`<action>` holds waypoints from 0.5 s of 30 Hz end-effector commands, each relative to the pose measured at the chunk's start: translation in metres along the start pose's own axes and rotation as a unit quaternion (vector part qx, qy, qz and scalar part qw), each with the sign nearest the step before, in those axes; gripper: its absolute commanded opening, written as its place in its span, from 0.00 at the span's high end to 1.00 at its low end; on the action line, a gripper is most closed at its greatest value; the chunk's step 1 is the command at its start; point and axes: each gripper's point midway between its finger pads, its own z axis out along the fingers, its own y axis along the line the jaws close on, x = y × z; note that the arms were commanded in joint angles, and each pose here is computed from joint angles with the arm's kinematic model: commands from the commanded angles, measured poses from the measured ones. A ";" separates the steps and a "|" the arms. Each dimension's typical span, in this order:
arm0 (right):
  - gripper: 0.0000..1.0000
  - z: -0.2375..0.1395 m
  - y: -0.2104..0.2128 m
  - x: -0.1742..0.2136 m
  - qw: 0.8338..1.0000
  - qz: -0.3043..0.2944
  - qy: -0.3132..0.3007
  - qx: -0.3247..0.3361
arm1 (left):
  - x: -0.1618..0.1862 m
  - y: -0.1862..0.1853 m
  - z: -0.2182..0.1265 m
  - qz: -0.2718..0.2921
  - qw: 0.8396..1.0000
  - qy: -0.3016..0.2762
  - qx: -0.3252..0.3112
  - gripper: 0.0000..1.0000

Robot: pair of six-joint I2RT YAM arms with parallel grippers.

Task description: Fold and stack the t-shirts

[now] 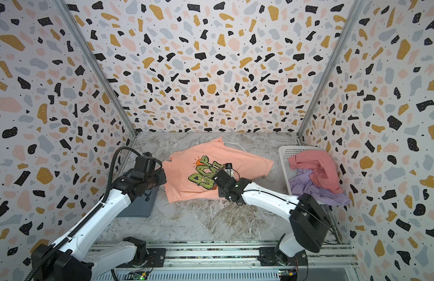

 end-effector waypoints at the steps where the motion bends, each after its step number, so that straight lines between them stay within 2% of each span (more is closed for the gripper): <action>1: 0.94 -0.073 -0.019 -0.083 0.989 0.029 -0.147 -0.010 | -0.051 -0.006 -0.039 0.018 0.997 -0.071 0.008 1.00; 3: 0.95 -0.115 -0.029 -0.122 0.975 0.033 -0.218 -0.015 | -0.087 -0.014 -0.075 0.021 0.990 -0.135 0.026 1.00; 5: 0.94 -0.162 -0.033 -0.160 0.954 0.024 -0.298 -0.018 | -0.128 -0.023 -0.119 0.021 0.975 -0.213 0.053 1.00; 8: 0.95 -0.237 -0.031 -0.219 0.907 -0.004 -0.419 -0.024 | -0.186 -0.034 -0.194 0.008 0.939 -0.331 0.088 1.00; 11: 0.95 -0.304 -0.019 -0.266 0.859 -0.038 -0.510 -0.034 | -0.227 -0.040 -0.274 -0.003 0.893 -0.433 0.126 1.00; 13: 0.95 -0.344 -0.010 -0.288 0.825 -0.065 -0.559 -0.042 | -0.242 -0.042 -0.322 -0.001 0.858 -0.492 0.148 1.00; 15: 0.95 -0.386 -0.001 -0.308 0.788 -0.093 -0.607 -0.051 | -0.251 -0.037 -0.373 -0.009 0.815 -0.556 0.164 1.00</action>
